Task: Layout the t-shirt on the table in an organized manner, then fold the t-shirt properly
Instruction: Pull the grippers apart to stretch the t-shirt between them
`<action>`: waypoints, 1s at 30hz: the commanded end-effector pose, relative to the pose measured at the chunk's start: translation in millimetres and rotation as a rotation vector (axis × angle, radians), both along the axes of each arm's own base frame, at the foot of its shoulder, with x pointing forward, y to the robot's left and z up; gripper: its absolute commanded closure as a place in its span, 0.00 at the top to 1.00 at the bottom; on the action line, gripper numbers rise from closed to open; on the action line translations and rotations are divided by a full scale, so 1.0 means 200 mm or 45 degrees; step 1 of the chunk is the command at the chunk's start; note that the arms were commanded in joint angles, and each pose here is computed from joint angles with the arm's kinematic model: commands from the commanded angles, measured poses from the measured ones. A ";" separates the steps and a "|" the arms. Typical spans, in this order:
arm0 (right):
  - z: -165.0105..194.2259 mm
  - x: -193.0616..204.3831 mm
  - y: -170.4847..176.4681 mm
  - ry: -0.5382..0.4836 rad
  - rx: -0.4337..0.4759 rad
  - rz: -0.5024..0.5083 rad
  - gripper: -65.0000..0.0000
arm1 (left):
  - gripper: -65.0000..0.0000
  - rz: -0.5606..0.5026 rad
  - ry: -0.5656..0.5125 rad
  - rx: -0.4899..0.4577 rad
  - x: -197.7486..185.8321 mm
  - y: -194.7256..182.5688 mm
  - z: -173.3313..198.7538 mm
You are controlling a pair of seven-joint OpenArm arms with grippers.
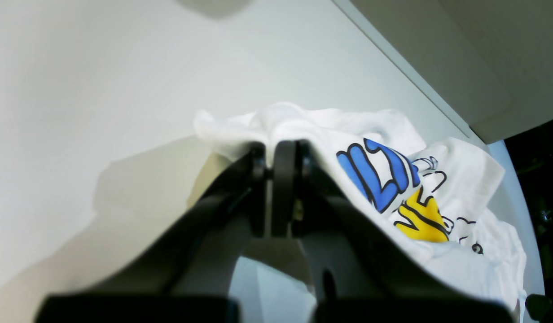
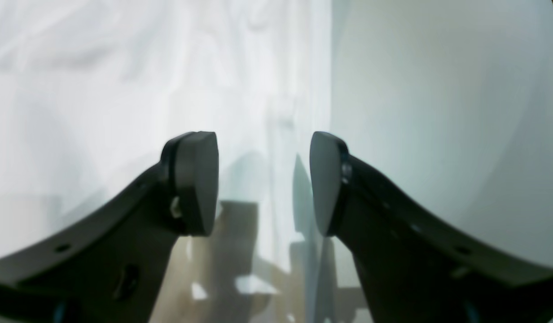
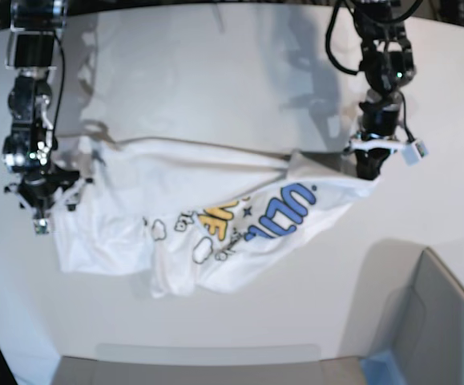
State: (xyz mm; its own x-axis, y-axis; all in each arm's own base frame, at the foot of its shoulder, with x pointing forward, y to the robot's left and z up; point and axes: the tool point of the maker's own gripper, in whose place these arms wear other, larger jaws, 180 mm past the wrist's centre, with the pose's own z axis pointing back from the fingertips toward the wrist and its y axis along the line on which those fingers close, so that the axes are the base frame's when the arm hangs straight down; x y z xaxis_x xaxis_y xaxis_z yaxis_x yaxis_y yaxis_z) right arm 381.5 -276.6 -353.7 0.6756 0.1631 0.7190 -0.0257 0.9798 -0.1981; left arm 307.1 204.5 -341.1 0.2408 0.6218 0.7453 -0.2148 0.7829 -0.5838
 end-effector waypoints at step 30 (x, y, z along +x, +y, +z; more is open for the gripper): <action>0.00 0.13 0.01 -0.057 -0.010 0.042 0.50 | 0.00 0.000 -0.063 0.016 0.03 0.01 0.07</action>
